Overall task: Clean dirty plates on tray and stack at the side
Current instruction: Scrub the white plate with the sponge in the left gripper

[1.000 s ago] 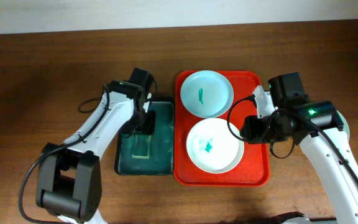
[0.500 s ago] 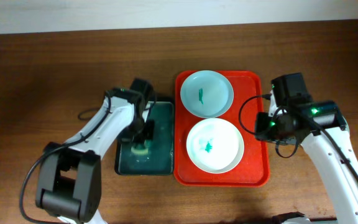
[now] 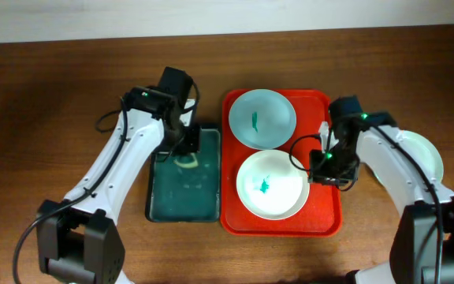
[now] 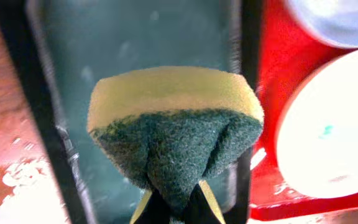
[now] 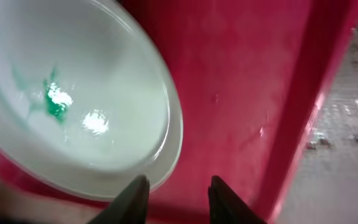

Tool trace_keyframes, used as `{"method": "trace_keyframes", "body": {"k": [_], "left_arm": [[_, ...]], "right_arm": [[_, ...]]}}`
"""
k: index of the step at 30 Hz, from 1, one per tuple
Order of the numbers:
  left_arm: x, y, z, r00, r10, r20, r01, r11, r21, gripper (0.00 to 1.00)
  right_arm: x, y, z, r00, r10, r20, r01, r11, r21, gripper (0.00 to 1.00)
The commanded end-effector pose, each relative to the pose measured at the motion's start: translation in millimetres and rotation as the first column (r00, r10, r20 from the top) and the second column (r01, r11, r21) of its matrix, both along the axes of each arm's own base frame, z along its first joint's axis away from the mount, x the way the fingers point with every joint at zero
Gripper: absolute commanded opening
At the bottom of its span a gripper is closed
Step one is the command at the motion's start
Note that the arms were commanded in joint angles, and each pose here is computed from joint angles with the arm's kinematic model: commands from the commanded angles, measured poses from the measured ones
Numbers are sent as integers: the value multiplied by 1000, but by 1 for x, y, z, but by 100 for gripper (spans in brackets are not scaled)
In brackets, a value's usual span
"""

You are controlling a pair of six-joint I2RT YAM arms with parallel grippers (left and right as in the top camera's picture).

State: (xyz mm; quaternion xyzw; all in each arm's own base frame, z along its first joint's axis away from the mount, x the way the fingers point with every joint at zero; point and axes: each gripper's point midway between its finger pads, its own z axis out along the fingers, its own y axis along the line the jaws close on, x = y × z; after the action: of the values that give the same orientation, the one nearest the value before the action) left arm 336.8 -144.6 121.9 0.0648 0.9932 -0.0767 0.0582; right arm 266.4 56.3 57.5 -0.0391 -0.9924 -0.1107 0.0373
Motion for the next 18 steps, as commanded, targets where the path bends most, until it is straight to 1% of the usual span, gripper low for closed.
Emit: {"method": "trace_keyframes", "body": {"k": [1,2,4,6,8,10,12,13,16,17,18], "left_arm": [[-1,-51,13,993,-97,64,104,988,-116,0],[-2,-65,14,988,-124,86,135,983,-125,0],[-4,-91,8,986,-137,95,149,978,-144,0],[-10,-111,-6,986,-148,75,158,976,-150,0],[-25,-144,-25,979,-205,18,204,955,-215,0],[-33,-161,-40,974,-225,-16,215,947,-237,0],[-41,-174,-63,977,-202,-72,181,956,-230,0],[-46,-182,-74,973,-207,-101,177,953,-244,0],[-71,-218,-100,934,-290,-207,193,900,-391,0],[-76,-223,-107,925,-304,-229,192,891,-411,0],[-79,-223,-114,920,-307,-245,190,894,-405,0]], "right_arm": [[-1,0,-30,999,1,42,-2,1000,11,34],[-2,0,-40,998,-12,54,11,1000,12,34],[-8,5,-54,998,-26,62,23,999,47,33],[-11,7,-61,997,-35,68,31,998,58,20],[-9,6,-66,995,-59,84,55,997,56,5],[-7,7,-67,994,-62,95,57,997,58,4],[-8,7,-67,993,-84,85,79,995,58,4],[-8,6,-67,993,-84,85,79,995,58,4],[-10,6,-67,994,-84,76,80,995,57,4],[-10,6,-67,994,-84,76,80,995,57,4],[-10,6,-67,994,-84,75,80,995,57,4]]}}
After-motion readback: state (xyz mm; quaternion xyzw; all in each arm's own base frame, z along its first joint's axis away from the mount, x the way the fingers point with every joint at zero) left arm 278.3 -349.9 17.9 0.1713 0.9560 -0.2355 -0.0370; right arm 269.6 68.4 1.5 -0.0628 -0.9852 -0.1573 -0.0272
